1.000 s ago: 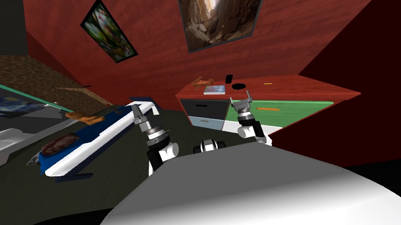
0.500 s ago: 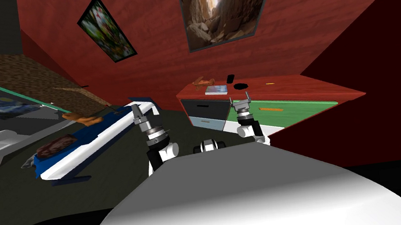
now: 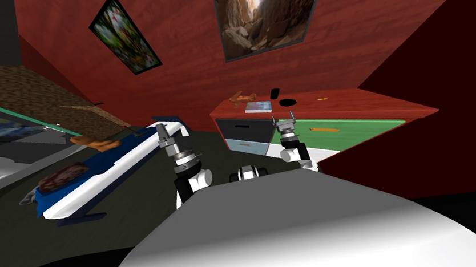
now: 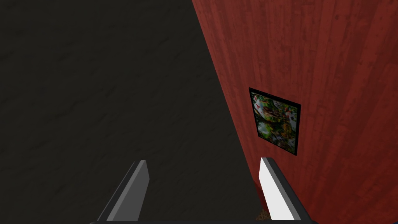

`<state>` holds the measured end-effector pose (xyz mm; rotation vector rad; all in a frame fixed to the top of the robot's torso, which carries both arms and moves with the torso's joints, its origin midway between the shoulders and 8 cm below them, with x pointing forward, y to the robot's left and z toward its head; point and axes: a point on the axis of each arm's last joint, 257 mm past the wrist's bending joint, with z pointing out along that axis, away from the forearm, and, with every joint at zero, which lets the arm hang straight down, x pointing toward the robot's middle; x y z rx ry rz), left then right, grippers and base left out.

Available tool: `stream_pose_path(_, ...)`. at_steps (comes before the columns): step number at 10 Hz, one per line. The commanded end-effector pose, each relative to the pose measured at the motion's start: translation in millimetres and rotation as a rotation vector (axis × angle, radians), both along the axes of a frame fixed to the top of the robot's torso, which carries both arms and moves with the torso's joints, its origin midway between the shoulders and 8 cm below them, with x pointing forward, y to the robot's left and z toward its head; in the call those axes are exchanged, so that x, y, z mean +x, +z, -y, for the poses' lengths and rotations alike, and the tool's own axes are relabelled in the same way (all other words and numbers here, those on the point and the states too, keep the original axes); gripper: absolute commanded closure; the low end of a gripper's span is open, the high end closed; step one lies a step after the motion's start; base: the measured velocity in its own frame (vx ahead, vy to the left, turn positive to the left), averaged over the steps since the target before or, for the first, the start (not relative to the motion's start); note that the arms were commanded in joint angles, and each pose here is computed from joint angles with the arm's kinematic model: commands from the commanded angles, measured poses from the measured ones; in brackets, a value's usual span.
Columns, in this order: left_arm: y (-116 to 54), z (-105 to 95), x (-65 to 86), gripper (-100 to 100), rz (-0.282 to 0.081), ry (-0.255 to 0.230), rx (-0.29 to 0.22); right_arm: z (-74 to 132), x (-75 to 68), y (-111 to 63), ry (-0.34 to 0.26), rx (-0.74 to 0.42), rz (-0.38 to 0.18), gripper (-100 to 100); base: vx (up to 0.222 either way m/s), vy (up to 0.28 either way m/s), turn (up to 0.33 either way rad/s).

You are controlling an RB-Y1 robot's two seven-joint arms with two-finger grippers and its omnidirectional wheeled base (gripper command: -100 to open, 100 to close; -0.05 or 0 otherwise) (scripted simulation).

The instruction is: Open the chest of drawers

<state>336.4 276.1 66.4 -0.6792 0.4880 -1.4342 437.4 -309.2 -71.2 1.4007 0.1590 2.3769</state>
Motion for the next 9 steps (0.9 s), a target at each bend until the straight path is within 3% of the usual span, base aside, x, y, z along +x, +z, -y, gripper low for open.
stream_pose_path(1, 0.0, 0.0, 0.0, 0, 0.0, 0.0, 0.0, 4.6, 8.7, -12.4, 0.04, 0.109, -0.019, -100, 0.04, 0.056, -0.035)
stream_pose_path(3, 0.0, 0.0, 0.0, 0, 0.0, 0.0, 0.0, 4.6, 8.7, -12.4, 0.06, 0.146, -0.015, -100, 0.028, 0.045, -0.01)
stream_pose_path(4, 0.0, 0.0, 0.0, 0, 0.0, 0.0, 0.0, 8.4, 15.5, -24.1, 0.078, 0.219, -0.033, -100, 0.035, 0.055, -0.032)
stream_pose_path(6, 0.0, 0.0, 0.0, 0, 0.0, 0.0, 0.0, 8.4, 15.5, -24.1, 0.099, 0.258, -0.028, -100, 0.032, 0.045, -0.013)
stream_pose_path(7, 0.0, 0.0, 0.0, 0, 0.0, 0.0, 0.0, 11.8, 22.2, -36.4, 0.116, 0.335, -0.046, -100, 0.025, 0.056, -0.037)
stream_pose_path(9, 0.0, 0.0, 0.0, 0, 0.0, 0.0, 0.0, 11.8, 22.2, -36.4, 0.135, 0.371, -0.041, -100, 0.023, 0.048, -0.011)
